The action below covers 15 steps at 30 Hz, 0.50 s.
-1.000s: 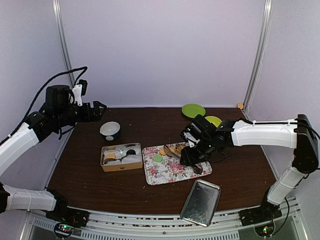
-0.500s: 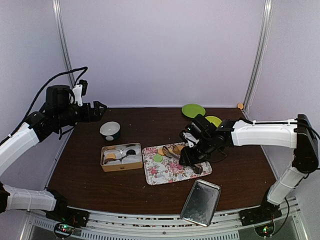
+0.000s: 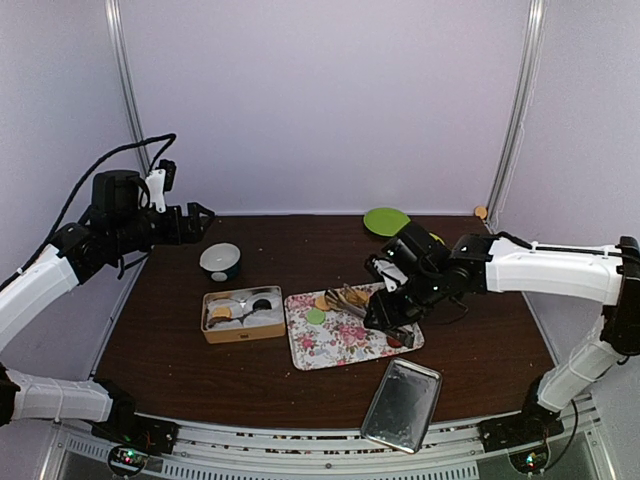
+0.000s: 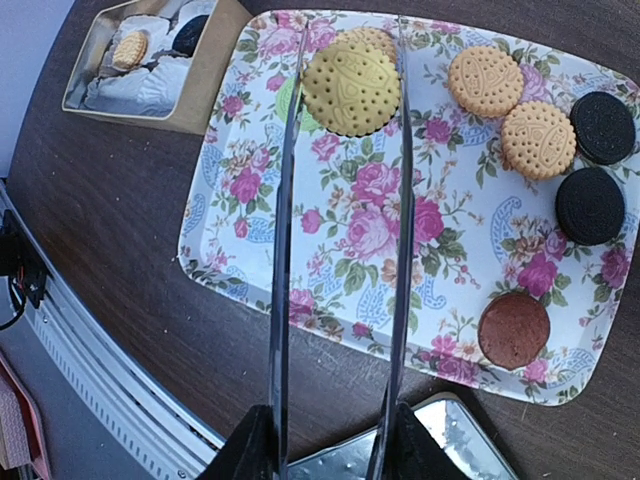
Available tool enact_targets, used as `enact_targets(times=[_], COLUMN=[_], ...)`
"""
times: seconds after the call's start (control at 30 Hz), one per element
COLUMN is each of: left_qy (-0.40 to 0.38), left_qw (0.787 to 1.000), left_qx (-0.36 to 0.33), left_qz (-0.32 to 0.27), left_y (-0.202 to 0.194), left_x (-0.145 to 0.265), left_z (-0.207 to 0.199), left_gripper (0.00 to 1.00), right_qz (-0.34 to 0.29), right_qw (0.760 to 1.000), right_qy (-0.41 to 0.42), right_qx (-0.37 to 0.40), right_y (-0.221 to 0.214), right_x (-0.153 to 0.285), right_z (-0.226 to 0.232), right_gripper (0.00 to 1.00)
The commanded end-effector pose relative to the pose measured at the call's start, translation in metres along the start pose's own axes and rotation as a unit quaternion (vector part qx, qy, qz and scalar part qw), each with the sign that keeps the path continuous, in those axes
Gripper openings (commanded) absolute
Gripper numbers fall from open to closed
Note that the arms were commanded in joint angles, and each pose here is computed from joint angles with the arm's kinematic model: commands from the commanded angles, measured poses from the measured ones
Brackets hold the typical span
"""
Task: Pack the cookies
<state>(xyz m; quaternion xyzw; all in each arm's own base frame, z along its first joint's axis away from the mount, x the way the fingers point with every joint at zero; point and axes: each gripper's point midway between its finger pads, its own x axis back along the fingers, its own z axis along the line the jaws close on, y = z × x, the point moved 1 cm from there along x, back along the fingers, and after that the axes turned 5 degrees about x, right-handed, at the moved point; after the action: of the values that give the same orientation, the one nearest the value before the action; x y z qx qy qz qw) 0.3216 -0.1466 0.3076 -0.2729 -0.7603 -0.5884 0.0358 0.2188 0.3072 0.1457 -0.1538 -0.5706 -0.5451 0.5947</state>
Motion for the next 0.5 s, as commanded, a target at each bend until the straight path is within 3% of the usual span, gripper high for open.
enact_targets(times=[0.0,0.2,0.47], left_qy=[-0.017,-0.017,-0.009], left_qw=[0.999,0.999,0.999], left_qx=[0.004,0.005,0.003], left_qz=[-0.031,-0.031,-0.035], left_y=[0.020,0.019,0.021], left_x=[0.003,0.003,0.004], left_z=[-0.008,-0.007,-0.005], left_gripper=[0.98,0.98,0.98], right_qz=[0.016,0.064,0.071], right_qw=[1.000,0.997,0.996], right_qy=[0.000,-0.012,-0.021], right_qx=[0.009,0.041,0.049], right_y=[-0.015,-0.036,-0.036], right_x=[0.010,0.001,-0.001], right_z=[0.007,0.014,0.014], right_gripper=[0.36,0.37,0.43])
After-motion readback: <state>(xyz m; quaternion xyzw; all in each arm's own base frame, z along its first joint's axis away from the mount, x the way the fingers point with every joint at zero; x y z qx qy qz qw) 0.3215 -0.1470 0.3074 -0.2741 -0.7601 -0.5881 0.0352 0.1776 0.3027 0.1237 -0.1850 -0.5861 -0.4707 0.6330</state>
